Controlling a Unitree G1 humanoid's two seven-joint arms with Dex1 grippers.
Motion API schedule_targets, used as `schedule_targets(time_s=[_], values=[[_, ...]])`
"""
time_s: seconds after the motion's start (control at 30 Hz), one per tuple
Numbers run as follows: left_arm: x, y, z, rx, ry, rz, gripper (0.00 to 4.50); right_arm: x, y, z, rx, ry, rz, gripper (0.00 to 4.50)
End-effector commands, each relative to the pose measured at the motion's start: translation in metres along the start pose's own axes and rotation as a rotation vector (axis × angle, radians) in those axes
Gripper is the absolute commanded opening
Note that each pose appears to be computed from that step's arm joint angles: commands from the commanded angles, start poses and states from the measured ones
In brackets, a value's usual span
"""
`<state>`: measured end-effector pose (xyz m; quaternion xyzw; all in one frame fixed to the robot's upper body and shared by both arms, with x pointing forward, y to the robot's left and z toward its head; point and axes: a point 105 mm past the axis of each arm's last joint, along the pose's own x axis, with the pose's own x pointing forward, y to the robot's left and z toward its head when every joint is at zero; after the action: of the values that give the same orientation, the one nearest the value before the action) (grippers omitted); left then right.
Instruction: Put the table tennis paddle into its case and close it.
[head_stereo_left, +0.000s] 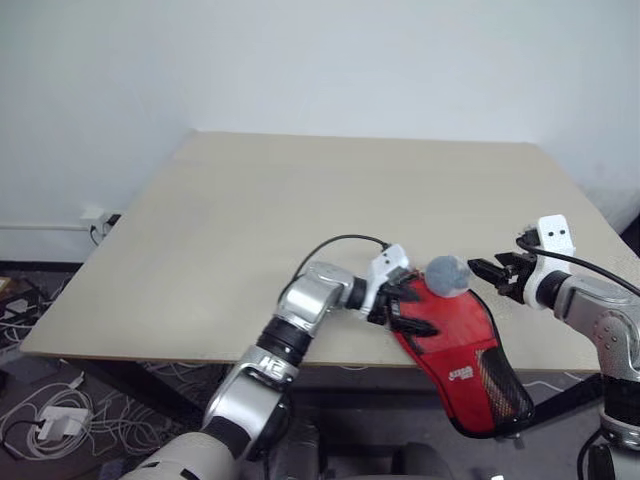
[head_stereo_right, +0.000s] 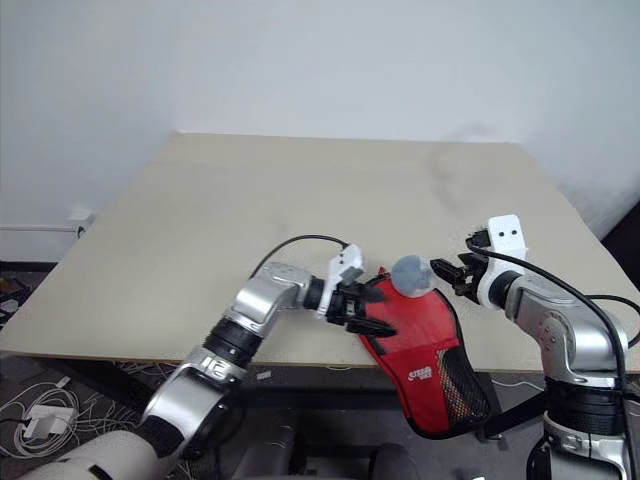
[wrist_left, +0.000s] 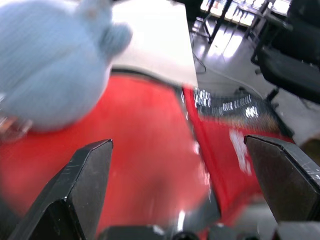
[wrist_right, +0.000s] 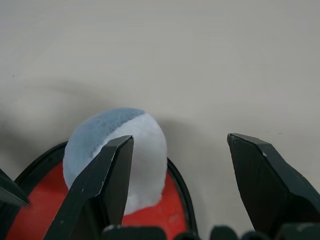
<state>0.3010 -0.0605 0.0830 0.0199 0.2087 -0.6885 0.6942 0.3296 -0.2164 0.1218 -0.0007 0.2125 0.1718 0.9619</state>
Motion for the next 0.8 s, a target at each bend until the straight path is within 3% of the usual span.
schedule_targets(time_s=[0.03,0.13,0.43,0.8], values=[[0.011,0.004,0.004,0.039,0.026,0.067,4.47,0.005,0.005,0.015,-0.025,-0.045,0.004,3.25],[0.019,-0.001,-0.006,0.035,0.064,0.060,4.47,0.010,0.011,0.013,-0.006,-0.035,0.034,3.25],[0.017,0.023,-0.053,0.046,0.217,0.243,4.47,0.014,0.029,0.010,0.172,0.006,0.174,3.25],[0.016,0.026,-0.044,0.027,0.186,0.250,4.47,0.025,0.046,-0.021,0.234,0.181,0.235,3.25]])
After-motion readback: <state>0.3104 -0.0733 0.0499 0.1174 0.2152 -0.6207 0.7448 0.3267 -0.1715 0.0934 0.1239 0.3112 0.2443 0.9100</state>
